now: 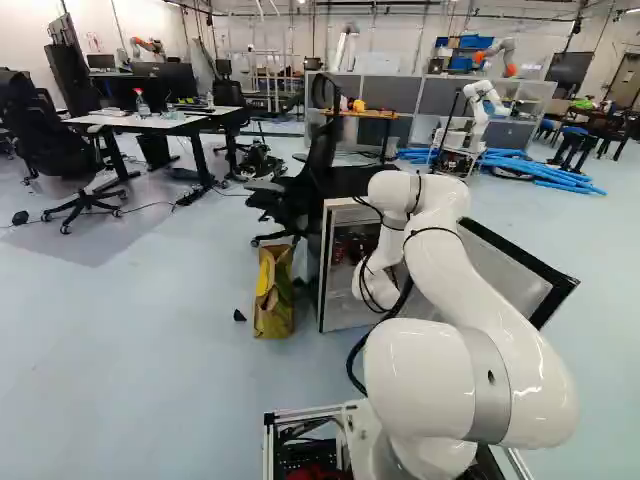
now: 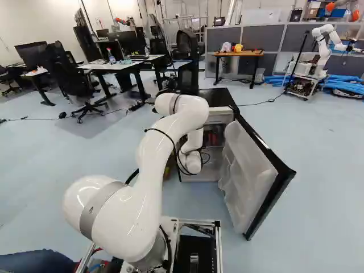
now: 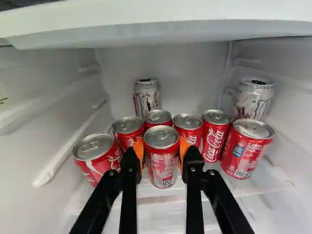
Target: Grab a drink from the fridge
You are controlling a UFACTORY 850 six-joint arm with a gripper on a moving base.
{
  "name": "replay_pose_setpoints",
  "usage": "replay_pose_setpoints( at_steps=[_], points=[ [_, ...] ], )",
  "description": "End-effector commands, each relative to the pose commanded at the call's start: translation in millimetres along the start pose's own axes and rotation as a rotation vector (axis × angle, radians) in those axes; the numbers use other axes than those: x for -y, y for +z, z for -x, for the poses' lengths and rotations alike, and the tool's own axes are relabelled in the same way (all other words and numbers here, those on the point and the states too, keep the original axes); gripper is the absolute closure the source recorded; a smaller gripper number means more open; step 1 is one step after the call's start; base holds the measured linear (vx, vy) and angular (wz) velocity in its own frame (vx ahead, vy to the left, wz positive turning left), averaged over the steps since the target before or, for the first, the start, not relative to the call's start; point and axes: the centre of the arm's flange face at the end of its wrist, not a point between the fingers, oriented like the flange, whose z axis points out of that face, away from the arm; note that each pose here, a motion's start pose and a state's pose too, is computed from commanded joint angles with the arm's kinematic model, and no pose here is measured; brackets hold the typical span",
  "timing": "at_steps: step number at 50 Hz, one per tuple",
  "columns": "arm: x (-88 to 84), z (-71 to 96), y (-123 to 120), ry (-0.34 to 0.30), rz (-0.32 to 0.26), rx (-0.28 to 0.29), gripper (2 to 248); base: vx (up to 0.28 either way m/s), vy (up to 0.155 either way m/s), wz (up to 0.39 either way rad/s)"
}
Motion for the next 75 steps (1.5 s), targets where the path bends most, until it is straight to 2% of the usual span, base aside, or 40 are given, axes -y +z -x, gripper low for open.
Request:
replay_pose_setpoints(
  at_steps=[15, 51, 75],
  points=[
    [3.1, -20.0, -18.5, 0.006, 0.003, 0.018, 158, 0.0, 0.0, 0.0],
    [20.5, -31.4, -87.5, 0.043, 0.009, 0.129, 158, 0.0, 0.0, 0.0],
    [34.3, -65.0, -141.0, 0.061, 0.013, 0.179, 158, 0.0, 0.0, 0.0]
  ],
)
